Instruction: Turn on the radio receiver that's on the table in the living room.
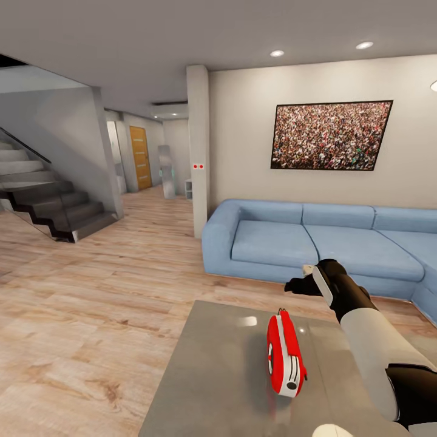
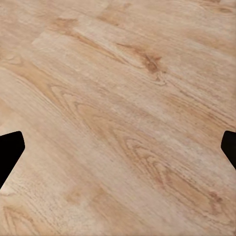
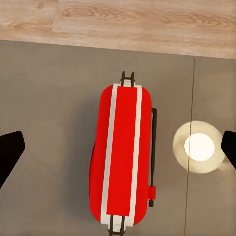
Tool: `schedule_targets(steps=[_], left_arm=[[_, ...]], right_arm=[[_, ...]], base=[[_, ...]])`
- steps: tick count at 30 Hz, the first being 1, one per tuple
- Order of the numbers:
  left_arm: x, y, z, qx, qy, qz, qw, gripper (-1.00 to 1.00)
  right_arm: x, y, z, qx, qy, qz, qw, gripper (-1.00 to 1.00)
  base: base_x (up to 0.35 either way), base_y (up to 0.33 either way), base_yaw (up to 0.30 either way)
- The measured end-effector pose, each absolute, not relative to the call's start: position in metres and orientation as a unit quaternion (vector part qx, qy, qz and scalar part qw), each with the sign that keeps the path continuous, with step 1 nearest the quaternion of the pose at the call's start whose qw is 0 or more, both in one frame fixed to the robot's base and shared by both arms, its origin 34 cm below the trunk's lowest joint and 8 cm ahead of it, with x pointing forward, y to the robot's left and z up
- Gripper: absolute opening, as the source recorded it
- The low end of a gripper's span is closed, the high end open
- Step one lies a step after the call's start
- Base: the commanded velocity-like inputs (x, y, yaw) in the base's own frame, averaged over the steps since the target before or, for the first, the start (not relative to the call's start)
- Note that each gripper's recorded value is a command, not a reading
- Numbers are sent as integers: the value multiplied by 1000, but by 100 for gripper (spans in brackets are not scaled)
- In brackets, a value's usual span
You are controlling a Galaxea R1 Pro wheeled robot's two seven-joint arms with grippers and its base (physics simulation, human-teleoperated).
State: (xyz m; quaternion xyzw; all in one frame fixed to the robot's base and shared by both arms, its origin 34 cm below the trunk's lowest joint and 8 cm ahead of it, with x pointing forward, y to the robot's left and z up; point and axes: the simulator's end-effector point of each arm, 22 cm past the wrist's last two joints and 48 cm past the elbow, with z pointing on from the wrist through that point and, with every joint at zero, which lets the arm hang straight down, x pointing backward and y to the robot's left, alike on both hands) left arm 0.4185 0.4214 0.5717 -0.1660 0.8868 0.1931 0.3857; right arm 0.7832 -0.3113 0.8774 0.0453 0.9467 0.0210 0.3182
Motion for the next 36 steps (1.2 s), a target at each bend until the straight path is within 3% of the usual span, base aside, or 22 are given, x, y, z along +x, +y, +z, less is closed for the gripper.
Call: schedule_targets(steps=[36], left_arm=[[409, 415, 559, -163, 896, 190, 367, 100]], right_arm=[[771, -311, 823, 50, 963, 23, 265, 100]], base=[[0, 0, 0]])
